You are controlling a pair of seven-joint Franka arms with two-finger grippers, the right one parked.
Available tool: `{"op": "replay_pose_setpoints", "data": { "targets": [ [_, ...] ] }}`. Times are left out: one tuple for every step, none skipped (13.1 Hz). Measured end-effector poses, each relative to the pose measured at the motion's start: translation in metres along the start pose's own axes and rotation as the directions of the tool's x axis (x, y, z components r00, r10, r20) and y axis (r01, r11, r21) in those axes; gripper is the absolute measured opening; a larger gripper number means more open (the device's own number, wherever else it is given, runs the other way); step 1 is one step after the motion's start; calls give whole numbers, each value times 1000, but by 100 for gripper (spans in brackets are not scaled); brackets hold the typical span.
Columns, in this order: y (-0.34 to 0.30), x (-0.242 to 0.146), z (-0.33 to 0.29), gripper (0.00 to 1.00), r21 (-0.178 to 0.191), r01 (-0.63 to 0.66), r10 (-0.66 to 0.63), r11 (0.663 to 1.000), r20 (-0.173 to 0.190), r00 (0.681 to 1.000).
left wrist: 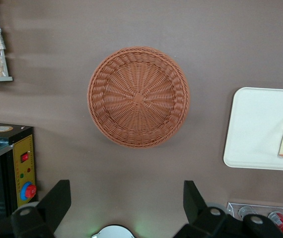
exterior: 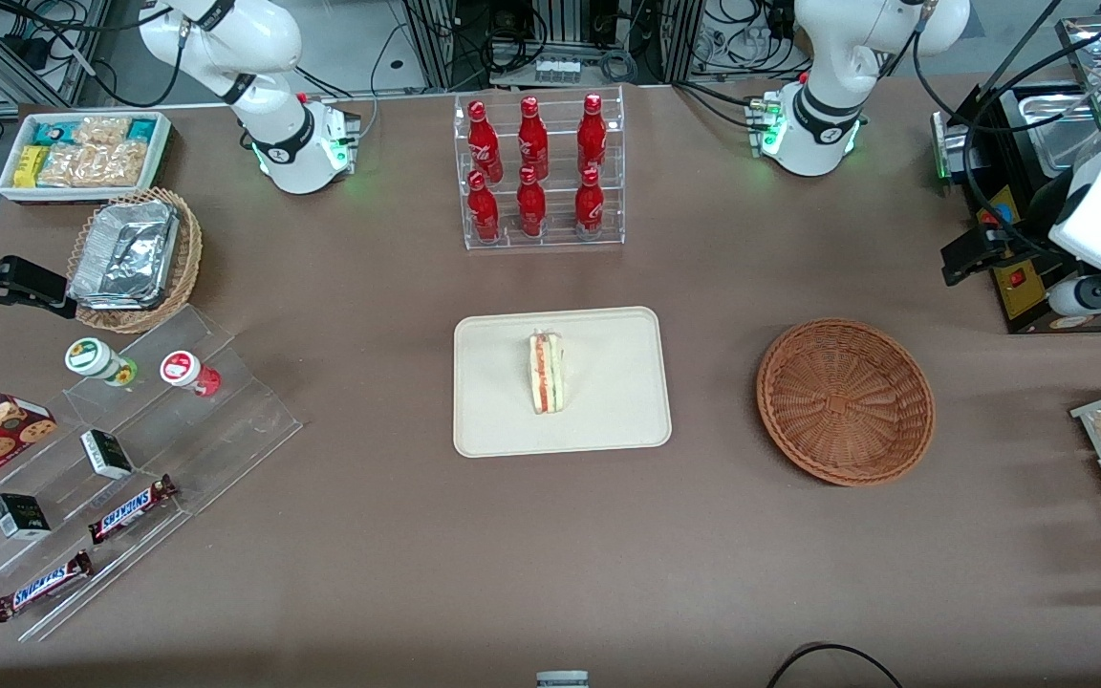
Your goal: Place sandwich from basket to tray
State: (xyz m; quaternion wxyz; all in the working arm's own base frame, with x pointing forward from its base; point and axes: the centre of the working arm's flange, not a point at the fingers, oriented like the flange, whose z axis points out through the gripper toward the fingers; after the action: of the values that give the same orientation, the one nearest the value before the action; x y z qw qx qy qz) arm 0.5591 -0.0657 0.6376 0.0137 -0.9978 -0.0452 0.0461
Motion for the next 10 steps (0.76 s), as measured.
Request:
{"op": "replay_pose_setpoints", "data": {
  "targets": [
    [1,-1,0,100,-6,-6,6,1000,1,1000],
    [0,-2,-2,100,-12,-10,10,1000,2,1000],
    [-4,-6,-4,100,-15,-23,23,1000,2,1000],
    [-9,-12,-5,100,-17,-42,42,999,3,999],
    [-15,-19,-6,100,-17,-58,58,998,5,998],
    [-20,-26,-6,100,-16,-67,67,998,6,998],
    [-22,-32,-8,100,-16,-72,72,997,5,997],
    [-22,-37,-9,100,-15,-76,76,997,2,997],
    [-20,-40,-11,100,-15,-81,81,997,0,997],
    [-18,-41,-12,100,-15,-86,86,996,-3,996]
  ]
}}
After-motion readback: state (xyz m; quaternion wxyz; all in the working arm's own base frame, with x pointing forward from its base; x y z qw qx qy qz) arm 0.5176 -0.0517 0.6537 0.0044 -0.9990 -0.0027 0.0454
